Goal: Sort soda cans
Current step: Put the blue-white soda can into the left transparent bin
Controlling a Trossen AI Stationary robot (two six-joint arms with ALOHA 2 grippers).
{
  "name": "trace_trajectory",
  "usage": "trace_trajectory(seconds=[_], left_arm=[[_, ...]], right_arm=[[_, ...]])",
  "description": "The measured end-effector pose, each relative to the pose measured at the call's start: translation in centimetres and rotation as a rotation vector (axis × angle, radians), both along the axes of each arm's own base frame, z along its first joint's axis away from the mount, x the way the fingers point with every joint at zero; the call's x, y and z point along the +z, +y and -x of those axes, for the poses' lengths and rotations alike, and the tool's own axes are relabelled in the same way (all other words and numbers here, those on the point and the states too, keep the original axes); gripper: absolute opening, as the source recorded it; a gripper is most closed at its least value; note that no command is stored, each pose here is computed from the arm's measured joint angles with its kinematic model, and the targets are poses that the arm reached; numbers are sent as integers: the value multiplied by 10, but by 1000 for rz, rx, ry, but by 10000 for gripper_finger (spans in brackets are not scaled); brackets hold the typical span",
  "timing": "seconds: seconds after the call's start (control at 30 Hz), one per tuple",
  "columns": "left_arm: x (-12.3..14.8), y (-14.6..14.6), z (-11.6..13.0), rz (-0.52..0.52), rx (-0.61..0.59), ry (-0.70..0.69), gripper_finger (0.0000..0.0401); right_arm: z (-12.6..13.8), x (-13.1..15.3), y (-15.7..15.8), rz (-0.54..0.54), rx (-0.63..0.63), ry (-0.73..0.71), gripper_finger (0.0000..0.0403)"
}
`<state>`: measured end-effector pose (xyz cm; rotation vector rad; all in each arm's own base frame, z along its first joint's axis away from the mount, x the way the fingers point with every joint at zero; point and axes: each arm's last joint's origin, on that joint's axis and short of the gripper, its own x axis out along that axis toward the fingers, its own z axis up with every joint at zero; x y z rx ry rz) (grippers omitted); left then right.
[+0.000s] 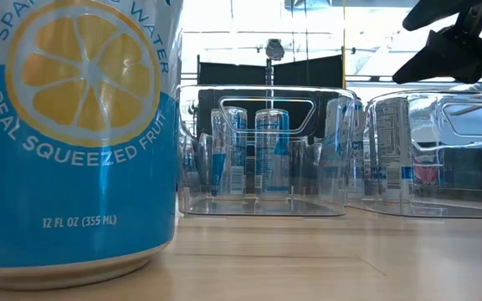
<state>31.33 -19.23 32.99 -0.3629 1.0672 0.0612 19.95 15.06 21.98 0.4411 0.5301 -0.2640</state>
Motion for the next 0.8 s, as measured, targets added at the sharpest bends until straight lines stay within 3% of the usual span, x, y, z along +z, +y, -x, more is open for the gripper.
trace_trajectory(seconds=[0.33, 0.53, 0.8], left_arm=[[-28, -32, -37, -83, -104, 70, 364], [-51, -34, -41, -134, -109, 168, 364], [-67, -41, -45, -169, -109, 193, 364]], right_arm=[[0, 0, 0, -1, 1, 1, 336], [0, 0, 0, -1, 1, 1, 336], [0, 0, 0, -1, 1, 1, 336]])
